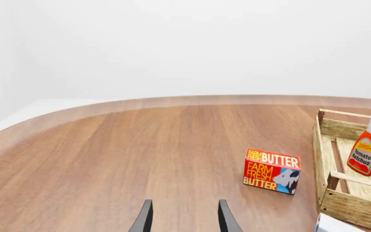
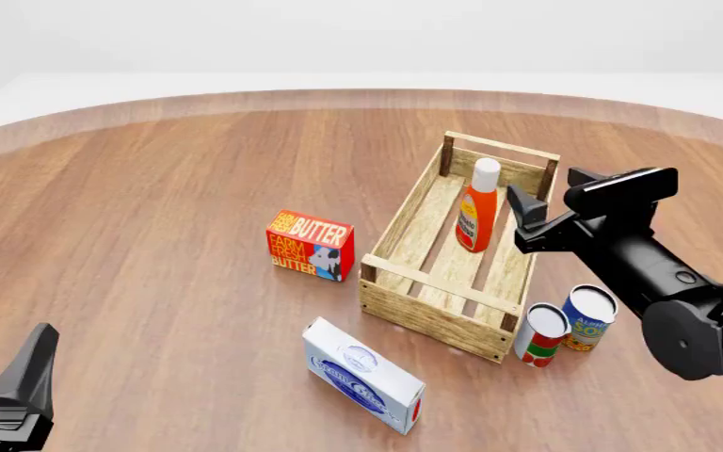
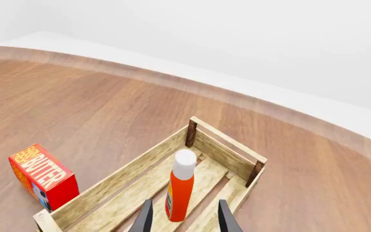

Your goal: Pick up the ketchup, and put it in the wooden tray.

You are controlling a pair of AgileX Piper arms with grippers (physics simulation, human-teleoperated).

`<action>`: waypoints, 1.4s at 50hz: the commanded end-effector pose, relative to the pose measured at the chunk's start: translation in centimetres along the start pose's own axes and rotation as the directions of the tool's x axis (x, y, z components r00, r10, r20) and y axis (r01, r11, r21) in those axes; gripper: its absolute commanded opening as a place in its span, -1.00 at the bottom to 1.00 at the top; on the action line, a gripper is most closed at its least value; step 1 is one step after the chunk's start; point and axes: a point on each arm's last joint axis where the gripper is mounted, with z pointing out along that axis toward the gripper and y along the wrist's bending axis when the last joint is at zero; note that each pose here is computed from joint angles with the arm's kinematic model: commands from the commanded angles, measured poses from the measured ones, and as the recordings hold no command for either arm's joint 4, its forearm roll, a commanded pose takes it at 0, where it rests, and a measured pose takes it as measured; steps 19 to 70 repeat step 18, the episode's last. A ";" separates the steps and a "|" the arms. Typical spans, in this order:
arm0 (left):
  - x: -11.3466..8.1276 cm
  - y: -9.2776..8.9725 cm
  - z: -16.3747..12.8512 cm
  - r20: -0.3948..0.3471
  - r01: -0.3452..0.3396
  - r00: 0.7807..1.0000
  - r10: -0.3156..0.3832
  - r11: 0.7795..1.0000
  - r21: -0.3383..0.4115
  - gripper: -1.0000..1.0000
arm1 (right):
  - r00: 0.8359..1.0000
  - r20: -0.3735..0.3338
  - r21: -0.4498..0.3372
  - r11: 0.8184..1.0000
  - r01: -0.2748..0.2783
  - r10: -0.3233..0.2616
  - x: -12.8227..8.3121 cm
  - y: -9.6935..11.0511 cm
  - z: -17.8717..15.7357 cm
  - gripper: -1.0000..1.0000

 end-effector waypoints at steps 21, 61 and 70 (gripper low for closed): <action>0.0 0.0 0.0 0.000 0.000 1.000 0.000 1.000 0.000 1.00 | 1.000 -0.020 0.034 0.999 -0.023 0.024 2.3 -0.2 -11.0 1.00; 0.0 0.0 0.0 0.000 0.000 1.000 0.000 1.000 0.000 1.00 | 1.000 -0.020 0.034 0.999 -0.023 0.024 2.3 -0.2 -11.0 1.00; 0.0 0.0 0.0 0.000 0.000 1.000 0.000 1.000 0.000 1.00 | 1.000 -0.020 0.034 0.999 -0.023 0.024 2.3 -0.2 -11.0 1.00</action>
